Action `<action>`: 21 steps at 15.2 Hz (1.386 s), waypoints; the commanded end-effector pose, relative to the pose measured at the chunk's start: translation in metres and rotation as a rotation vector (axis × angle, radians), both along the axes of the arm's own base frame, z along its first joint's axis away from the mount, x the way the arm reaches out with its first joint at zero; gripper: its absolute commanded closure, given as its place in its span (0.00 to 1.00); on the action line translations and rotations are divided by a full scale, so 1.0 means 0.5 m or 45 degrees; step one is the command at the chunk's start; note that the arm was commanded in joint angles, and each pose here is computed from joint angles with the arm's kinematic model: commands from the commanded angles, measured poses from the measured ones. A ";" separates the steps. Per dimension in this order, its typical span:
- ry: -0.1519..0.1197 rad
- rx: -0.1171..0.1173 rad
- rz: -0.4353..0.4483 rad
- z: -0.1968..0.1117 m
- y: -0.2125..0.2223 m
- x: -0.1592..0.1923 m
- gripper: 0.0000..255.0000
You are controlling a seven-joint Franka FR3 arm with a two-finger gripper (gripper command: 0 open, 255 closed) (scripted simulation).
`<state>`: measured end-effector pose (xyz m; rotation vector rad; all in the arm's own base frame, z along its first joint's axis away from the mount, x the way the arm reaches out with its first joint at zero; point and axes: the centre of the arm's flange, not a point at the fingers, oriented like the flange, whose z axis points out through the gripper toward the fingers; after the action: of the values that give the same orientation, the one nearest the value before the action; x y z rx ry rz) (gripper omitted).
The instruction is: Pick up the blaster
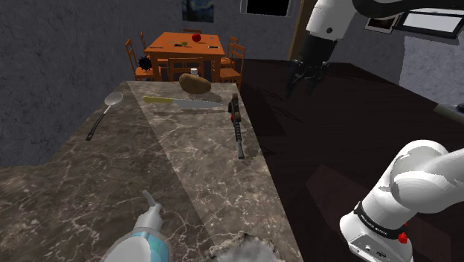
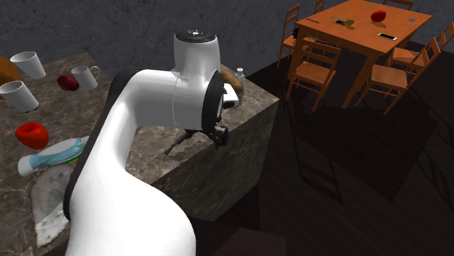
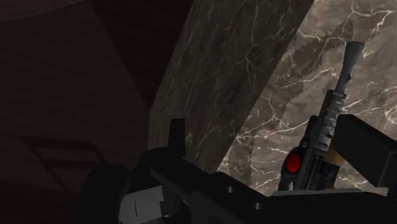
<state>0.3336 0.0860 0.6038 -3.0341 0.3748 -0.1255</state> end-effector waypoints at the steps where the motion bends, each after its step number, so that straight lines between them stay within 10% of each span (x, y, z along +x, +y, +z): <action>1: -0.021 -0.014 -0.078 -0.012 0.042 0.026 0.00; 13: -0.130 -0.104 -0.502 -0.110 0.258 0.232 0.00; 21: -0.130 -0.104 -0.502 -0.190 0.258 0.232 0.00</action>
<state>0.4494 0.2142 0.5129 -2.9730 0.9752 -0.3238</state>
